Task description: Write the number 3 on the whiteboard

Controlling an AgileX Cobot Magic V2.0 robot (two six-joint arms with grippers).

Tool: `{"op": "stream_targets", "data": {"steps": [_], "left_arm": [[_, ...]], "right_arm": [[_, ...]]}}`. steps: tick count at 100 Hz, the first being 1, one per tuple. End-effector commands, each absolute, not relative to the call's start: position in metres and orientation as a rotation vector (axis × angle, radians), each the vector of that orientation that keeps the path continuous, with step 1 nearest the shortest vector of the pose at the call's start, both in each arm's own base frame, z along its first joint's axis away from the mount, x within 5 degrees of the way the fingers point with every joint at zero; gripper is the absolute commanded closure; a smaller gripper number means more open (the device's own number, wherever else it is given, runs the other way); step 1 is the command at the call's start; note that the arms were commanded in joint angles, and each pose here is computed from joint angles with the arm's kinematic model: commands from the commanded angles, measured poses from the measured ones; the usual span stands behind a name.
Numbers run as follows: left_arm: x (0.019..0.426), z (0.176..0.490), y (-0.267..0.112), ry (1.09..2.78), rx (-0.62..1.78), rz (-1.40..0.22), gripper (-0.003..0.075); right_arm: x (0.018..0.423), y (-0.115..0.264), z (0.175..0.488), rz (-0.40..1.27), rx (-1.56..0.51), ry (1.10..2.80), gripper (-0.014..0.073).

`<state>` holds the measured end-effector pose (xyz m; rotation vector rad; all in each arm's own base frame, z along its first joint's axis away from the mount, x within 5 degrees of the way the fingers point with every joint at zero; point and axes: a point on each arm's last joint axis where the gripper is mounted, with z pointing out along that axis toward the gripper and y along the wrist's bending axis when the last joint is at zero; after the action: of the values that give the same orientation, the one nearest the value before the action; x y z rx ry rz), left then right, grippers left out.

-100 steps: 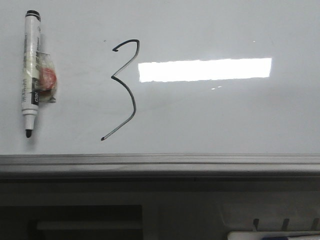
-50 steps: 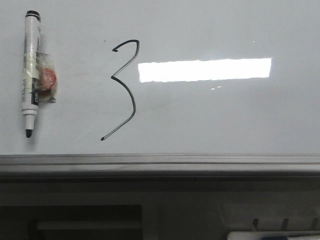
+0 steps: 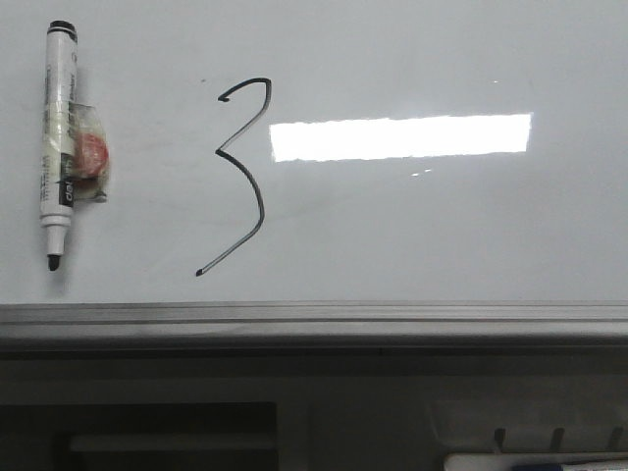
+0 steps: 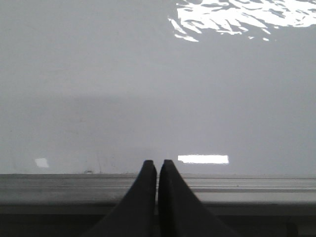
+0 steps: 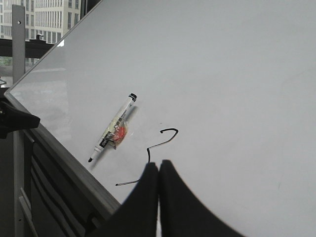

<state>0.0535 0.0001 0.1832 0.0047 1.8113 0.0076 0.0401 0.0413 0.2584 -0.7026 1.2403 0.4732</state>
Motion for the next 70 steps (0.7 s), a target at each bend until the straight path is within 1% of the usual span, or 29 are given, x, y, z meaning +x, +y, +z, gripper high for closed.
{"op": "stream_targets", "data": {"steps": [1,10,21,31,55,62,70], "left_arm": [[0.053,0.186,0.0,1.741,-0.005,0.004,0.0741],[0.053,0.186,0.0,1.741,-0.005,0.004,0.0741],[0.053,0.186,0.0,1.741,-0.005,0.004,0.0741],[0.053,0.186,0.0,1.741,-0.005,0.004,0.0741],[0.053,0.186,0.0,1.741,-0.005,0.004,0.0741],[0.053,0.186,0.0,1.741,-0.005,0.004,0.0741],[0.053,0.186,0.0,1.741,-0.005,0.004,0.0741]], "right_arm": [[0.038,0.04,0.275,0.468,-0.665,1.142,0.0641],[0.039,0.039,0.274,0.471,-0.635,1.166,0.0641],[0.043,0.035,0.272,0.405,-0.557,1.224,0.0641],[0.048,0.028,0.272,0.293,-0.465,1.257,0.0641],[0.055,0.008,0.272,-0.037,-0.212,1.319,0.0641],[0.056,0.004,0.269,-0.097,-0.165,1.332,0.0641],[0.056,0.001,0.258,-0.148,-0.127,1.354,0.0641]]}}
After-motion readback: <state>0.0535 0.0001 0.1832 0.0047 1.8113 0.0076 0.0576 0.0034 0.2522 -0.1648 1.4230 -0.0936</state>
